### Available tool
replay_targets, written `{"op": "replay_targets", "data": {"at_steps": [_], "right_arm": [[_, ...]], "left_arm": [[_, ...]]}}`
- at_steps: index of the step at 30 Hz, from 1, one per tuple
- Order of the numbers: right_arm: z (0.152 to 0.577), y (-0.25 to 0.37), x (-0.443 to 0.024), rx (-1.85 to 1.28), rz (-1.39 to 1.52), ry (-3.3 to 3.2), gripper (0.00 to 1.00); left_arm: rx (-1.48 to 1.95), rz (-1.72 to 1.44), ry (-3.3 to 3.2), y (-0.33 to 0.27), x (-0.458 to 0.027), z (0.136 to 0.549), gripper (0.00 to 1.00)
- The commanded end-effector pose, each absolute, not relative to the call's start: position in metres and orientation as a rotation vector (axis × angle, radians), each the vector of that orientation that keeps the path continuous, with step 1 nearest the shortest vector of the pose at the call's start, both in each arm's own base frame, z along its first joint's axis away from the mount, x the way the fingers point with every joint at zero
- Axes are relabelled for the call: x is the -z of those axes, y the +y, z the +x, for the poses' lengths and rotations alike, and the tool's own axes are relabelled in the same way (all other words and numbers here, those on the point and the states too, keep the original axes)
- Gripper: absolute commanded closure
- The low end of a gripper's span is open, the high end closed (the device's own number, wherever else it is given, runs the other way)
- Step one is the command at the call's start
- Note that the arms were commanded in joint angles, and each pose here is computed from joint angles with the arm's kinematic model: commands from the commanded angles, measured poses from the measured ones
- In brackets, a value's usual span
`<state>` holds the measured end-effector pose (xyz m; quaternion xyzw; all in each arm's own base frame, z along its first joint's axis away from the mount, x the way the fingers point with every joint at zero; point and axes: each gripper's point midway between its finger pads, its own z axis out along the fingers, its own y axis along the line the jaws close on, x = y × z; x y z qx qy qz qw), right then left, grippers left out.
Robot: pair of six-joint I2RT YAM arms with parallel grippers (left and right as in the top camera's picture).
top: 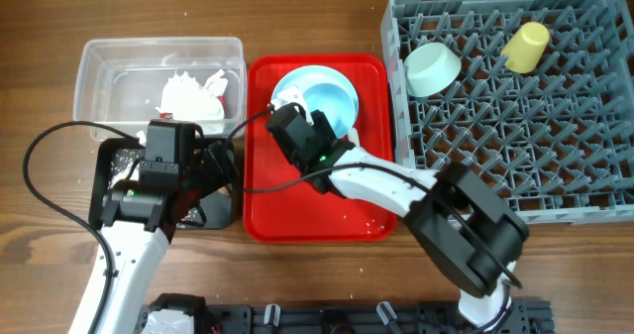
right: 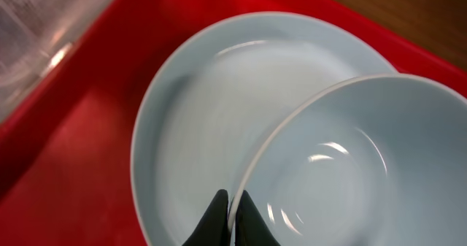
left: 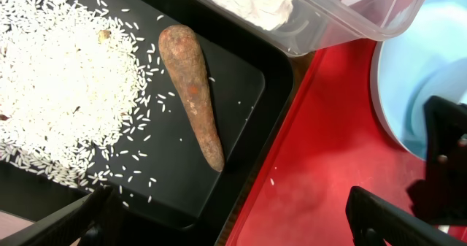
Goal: Sort waste into correct bins and load items into the dishwasher rack
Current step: 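Lower the right gripper onto the blue bowl rim and grasp it, then lift the blue bowl with the right gripper and carry it to the rack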
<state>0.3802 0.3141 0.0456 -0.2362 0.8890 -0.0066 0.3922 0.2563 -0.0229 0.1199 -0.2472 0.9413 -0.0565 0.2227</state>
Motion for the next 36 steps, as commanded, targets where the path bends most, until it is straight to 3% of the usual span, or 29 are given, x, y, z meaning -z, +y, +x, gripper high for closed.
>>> {"op": "replay_targets", "data": {"at_steps": [1, 8, 15, 27, 36], "right_arm": [[0.380, 0.320, -0.102, -0.083, -0.557, 2.182, 0.96], [0.374, 0.314, -0.168, -0.159, -0.506, 2.092, 0.96], [0.341, 0.312, -0.198, -0.376, -0.589, 2.138, 0.96], [0.301, 0.242, -0.284, -0.717, -0.505, 2.126, 0.96], [0.286, 0.174, -0.265, -0.703, -0.380, 2.312, 0.96]], "left_arm": [[0.159, -0.684, 2.599, -0.022, -0.120, 0.257, 0.00], [0.159, -0.684, 2.599, -0.022, -0.120, 0.257, 0.00], [0.159, -0.684, 2.599, -0.022, -0.120, 0.257, 0.00], [0.159, -0.684, 2.599, -0.022, -0.120, 0.257, 0.00], [0.159, -0.684, 2.599, -0.022, -0.120, 0.257, 0.00]]}}
